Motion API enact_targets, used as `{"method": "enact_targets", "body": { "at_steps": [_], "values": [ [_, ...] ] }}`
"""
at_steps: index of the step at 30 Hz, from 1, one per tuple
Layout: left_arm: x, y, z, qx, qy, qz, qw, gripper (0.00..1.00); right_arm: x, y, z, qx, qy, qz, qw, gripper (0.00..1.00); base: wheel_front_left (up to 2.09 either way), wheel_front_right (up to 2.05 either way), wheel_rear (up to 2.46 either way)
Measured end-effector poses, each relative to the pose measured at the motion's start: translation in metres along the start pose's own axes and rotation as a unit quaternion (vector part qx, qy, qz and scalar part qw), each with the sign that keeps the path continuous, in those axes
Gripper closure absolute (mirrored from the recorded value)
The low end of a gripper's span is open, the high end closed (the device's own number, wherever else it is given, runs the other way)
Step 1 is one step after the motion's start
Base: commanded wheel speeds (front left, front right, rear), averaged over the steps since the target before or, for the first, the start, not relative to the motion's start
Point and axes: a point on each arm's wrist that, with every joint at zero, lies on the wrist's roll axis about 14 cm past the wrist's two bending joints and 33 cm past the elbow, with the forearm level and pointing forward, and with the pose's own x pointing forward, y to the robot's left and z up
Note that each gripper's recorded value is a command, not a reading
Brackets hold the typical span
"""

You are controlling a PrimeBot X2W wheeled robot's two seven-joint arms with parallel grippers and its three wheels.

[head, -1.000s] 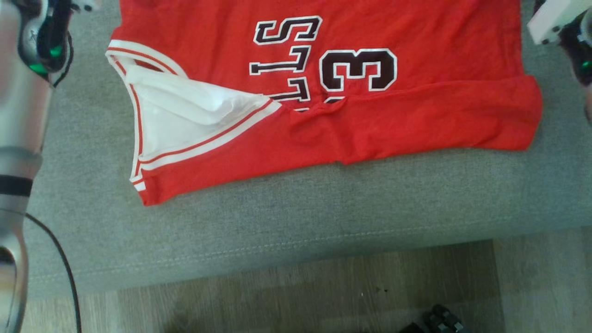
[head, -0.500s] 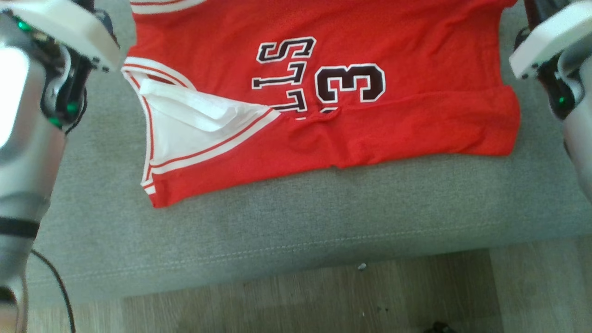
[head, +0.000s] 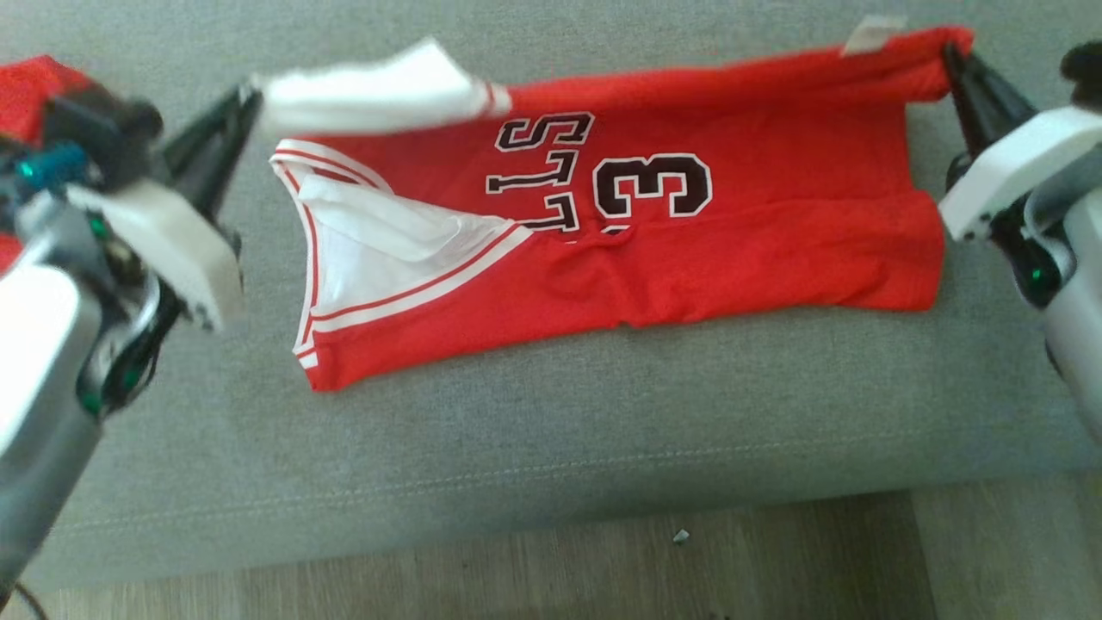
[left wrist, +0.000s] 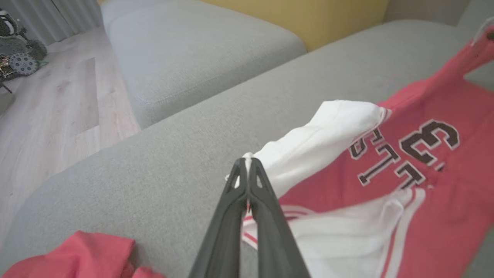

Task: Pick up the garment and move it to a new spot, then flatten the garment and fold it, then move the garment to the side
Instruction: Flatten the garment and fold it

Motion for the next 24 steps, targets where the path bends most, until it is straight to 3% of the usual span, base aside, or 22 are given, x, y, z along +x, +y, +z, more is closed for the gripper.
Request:
{"method": "enact_targets", "body": {
  "at_steps": [7, 23, 24],
  "values": [
    [-0.031, -0.034, -0.027, 0.016, 0.063, -0.052, 0.997, 1.00, -0.016, 0.006, -0.022, 0.000, 0.056, 0.020, 0.998, 1.00, 0.00, 0.00, 0.00],
    [-0.062, -0.061, -0.051, 0.011, 0.133, -0.095, 0.987, 1.00, -0.048, 0.009, -0.055, -0.003, 0.145, 0.046, 0.988, 1.00, 0.00, 0.00, 0.00],
    [-0.063, -0.064, -0.052, 0.009, 0.136, -0.098, 0.986, 1.00, -0.051, 0.010, -0.059, -0.001, 0.156, 0.047, 0.987, 0.96, 0.00, 0.00, 0.00]
  ]
}}
